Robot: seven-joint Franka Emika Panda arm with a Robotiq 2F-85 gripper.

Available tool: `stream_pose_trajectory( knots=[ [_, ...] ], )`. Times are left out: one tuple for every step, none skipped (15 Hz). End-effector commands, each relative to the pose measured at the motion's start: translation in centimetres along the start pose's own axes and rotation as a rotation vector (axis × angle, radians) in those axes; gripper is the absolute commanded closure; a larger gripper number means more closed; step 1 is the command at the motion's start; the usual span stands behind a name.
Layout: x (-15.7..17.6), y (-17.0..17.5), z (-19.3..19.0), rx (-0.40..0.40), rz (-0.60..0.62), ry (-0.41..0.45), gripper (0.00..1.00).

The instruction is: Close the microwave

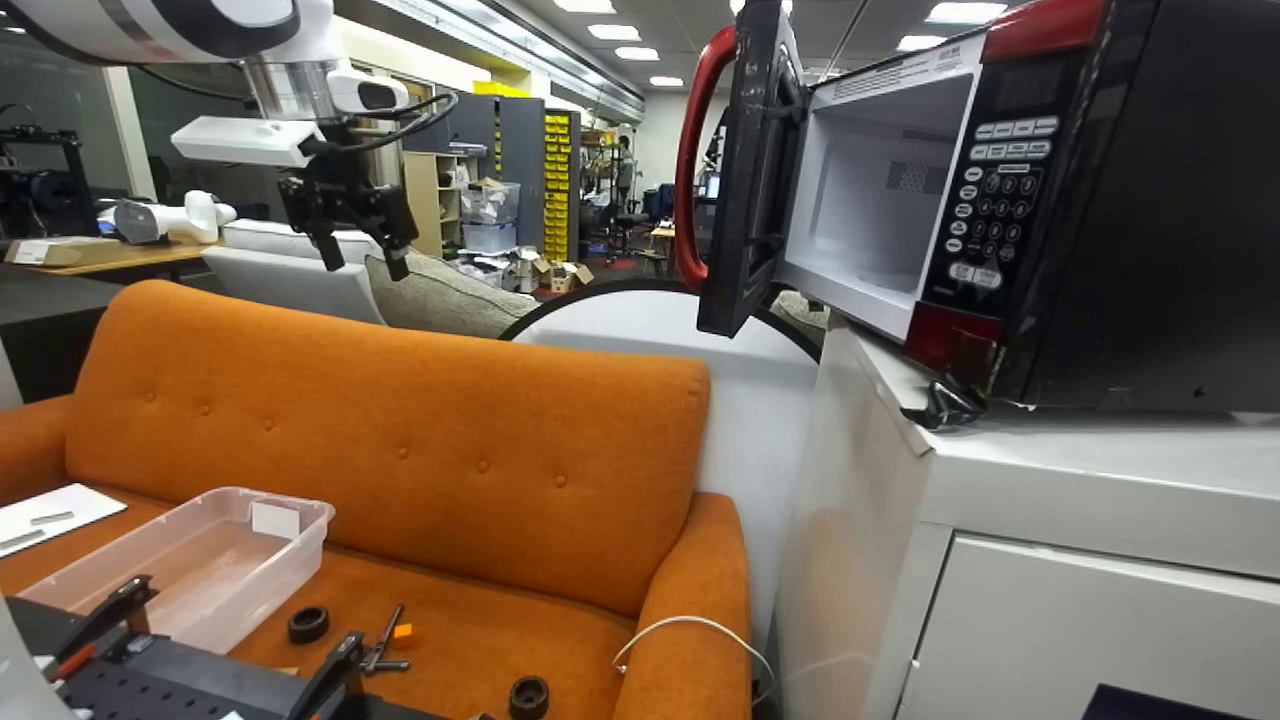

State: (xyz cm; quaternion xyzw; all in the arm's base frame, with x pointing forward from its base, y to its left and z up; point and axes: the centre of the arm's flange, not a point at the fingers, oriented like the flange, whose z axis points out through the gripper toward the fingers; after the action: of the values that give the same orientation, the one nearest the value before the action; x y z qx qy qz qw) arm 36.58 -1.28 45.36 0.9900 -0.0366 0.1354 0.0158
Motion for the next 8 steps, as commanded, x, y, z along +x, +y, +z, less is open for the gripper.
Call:
stream_pose_trajectory(
  knots=[
    [-1.4, 1.2, -1.8, -0.137, 0.098, 0.09, 0.0],
    [-1.8, 1.6, -2.4, -0.176, 0.133, 0.102, 0.0],
    [-2.2, 2.1, -2.9, -0.21, 0.176, 0.113, 0.0],
    [-2.5, 2.5, -3.3, -0.245, 0.217, 0.131, 0.0],
    [-1.4, 2.4, -3.0, -0.172, 0.159, 0.106, 0.0],
    [-1.8, 2.7, -3.3, -0.197, 0.187, 0.12, 0.0],
    [-2.0, 2.7, -3.5, -0.21, 0.199, 0.128, 0.0],
    [-2.2, 2.7, -3.5, -0.216, 0.204, 0.13, 0.0]
  ],
)
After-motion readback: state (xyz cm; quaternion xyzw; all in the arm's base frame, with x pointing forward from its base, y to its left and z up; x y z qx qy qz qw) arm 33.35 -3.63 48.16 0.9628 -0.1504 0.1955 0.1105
